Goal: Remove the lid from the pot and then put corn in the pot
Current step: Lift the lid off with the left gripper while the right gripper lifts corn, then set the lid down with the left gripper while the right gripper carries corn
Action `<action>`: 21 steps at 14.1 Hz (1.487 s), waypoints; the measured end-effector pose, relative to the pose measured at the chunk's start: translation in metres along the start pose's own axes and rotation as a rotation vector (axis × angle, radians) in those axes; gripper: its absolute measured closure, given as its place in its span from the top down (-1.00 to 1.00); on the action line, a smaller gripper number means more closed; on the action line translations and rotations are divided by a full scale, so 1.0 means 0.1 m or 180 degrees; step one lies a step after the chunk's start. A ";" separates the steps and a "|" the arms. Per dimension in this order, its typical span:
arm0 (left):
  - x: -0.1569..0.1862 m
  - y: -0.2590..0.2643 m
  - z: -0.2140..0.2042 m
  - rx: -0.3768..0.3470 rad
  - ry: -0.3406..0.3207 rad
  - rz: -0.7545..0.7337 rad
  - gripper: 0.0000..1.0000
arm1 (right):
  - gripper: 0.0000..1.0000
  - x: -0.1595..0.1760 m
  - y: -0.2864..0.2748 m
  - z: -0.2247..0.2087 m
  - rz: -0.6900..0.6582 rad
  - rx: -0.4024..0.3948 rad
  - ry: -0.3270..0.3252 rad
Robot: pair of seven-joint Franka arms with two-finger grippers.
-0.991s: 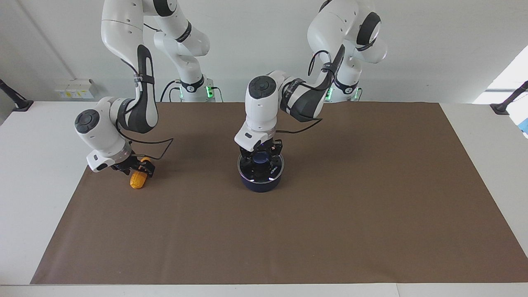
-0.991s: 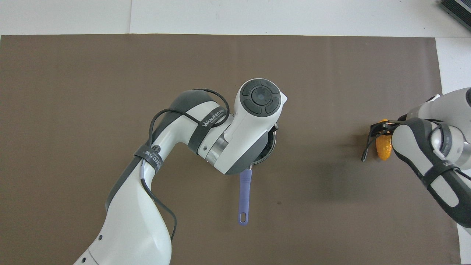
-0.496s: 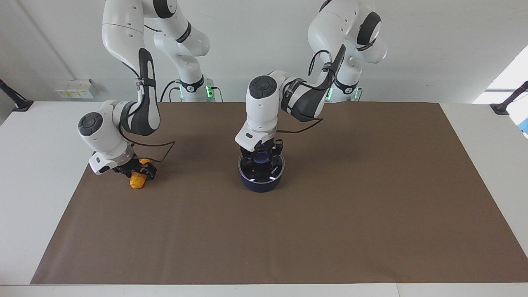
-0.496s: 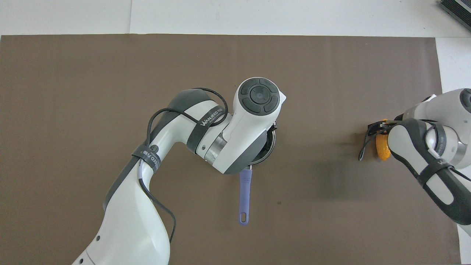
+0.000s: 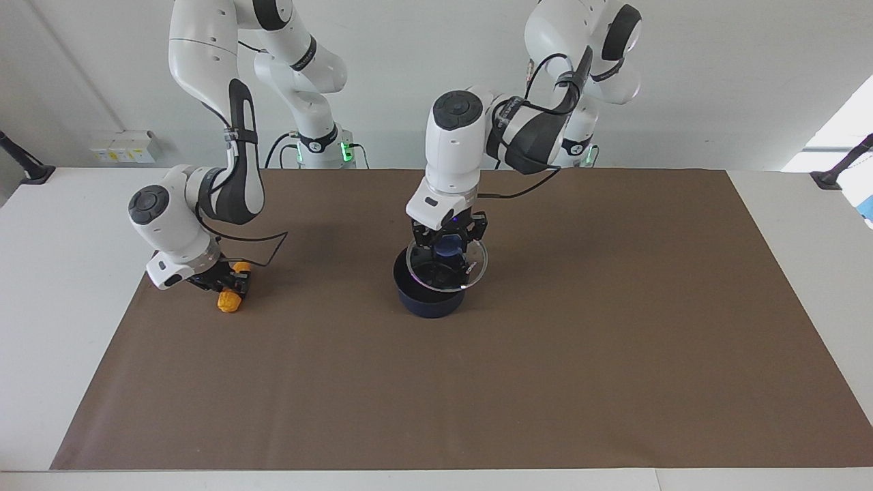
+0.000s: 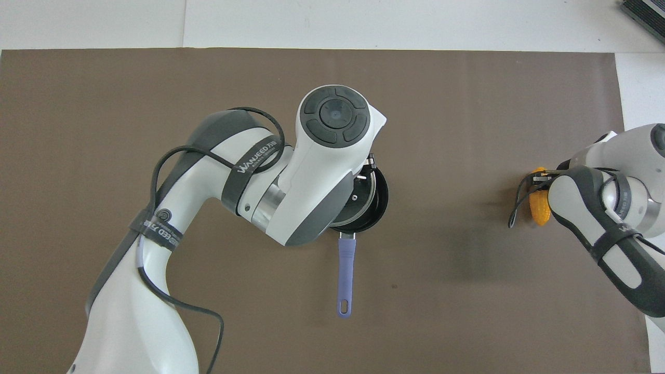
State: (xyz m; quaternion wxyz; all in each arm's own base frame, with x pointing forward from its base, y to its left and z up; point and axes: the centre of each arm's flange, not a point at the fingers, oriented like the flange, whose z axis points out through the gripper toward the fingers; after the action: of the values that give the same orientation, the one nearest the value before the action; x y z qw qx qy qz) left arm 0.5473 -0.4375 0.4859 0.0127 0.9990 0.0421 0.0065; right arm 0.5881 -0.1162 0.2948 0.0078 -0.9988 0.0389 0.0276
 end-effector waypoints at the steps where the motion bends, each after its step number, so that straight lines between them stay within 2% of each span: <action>1: 0.07 -0.13 -0.06 0.0018 -0.0013 0.0034 0.31 | -0.21 0.02 0.00 -0.04 -0.0001 0.0002 -0.0010; 6: 0.56 -1.03 -0.08 0.0131 -0.0162 0.0268 0.31 | -0.21 0.17 -0.05 -0.36 -0.0057 -0.0027 0.0001; 10: 0.75 -1.88 -0.02 0.0179 -0.0303 0.0375 0.31 | -0.21 0.18 -0.06 -0.39 -0.0072 -0.0036 0.0016; 14: 0.76 -2.57 0.02 0.0160 -0.0342 0.0536 0.31 | -0.21 0.29 -0.33 -0.72 -0.0168 -0.0038 0.0022; 18: 0.70 -3.32 0.29 0.0120 -0.0331 0.0692 0.31 | -0.21 0.33 -0.99 -1.35 -0.0214 -0.0051 0.0012; 21: 0.57 -3.82 0.44 0.0099 -0.0302 0.0707 0.31 | -0.21 0.24 -1.52 -1.58 -0.0059 -0.0104 -0.0019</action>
State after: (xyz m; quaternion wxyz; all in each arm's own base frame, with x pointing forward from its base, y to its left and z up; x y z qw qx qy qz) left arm 0.5724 -0.0535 0.4331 -0.0015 0.9968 -0.0694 -0.0401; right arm 0.6321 0.0307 0.4531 -0.0082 -0.9991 0.0291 0.0311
